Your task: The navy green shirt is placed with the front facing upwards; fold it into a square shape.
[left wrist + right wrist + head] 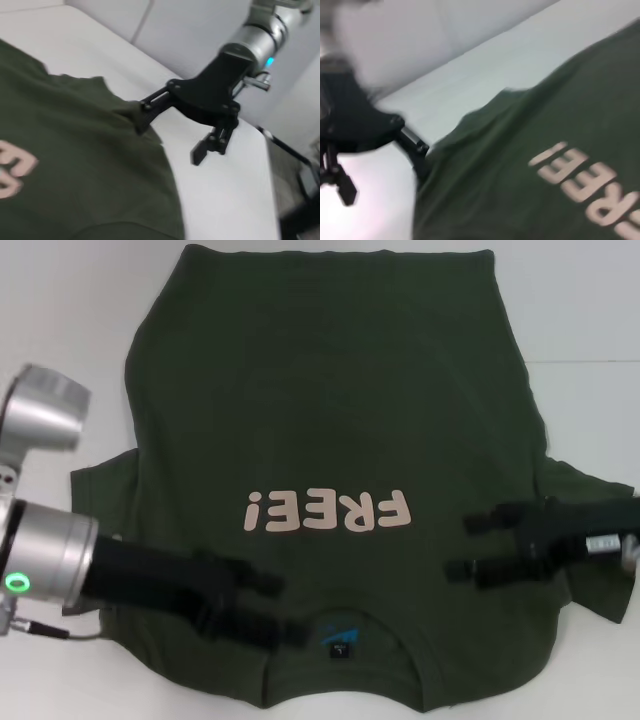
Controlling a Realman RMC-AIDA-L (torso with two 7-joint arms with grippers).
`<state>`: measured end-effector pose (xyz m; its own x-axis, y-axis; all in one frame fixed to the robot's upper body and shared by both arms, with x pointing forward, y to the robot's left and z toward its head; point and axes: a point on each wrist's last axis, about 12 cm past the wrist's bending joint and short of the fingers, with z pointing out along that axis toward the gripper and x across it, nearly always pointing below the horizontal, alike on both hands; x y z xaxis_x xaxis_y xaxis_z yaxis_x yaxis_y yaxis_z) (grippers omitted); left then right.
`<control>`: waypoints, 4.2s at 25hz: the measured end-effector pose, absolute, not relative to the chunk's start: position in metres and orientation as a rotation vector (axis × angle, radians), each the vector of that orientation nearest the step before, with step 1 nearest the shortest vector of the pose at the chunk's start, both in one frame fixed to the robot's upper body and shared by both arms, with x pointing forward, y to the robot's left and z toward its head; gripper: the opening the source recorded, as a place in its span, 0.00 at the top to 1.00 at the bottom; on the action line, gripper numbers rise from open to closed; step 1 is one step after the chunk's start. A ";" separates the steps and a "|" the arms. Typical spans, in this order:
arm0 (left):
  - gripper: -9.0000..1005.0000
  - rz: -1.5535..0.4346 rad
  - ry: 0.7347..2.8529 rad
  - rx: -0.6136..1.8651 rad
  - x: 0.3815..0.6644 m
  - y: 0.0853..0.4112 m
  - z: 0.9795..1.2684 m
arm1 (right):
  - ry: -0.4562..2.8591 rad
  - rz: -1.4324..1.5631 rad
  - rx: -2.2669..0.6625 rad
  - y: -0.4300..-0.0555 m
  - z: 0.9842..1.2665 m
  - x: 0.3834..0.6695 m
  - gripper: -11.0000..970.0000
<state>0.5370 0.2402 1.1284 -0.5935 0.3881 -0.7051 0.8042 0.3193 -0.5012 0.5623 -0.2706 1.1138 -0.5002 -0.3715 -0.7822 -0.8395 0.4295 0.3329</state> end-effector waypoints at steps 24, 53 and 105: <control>0.07 -1.129 2.275 -0.406 0.536 0.361 1.090 | 2.287 0.955 -0.115 -0.292 1.171 0.655 0.03; 0.07 -0.917 2.259 -0.498 0.538 0.373 1.059 | 2.285 0.962 -0.068 -0.300 1.166 0.652 0.03; 0.19 -0.932 2.329 -0.506 0.546 0.363 1.055 | 2.276 0.984 0.007 -0.313 1.160 0.644 0.03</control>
<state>0.5464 0.3632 1.0548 -0.7634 -0.5304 -0.3686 -0.1298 0.6851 -0.7168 0.6443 -0.3131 1.1597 -0.7888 0.2486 -0.5621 -0.2393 0.7182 0.6534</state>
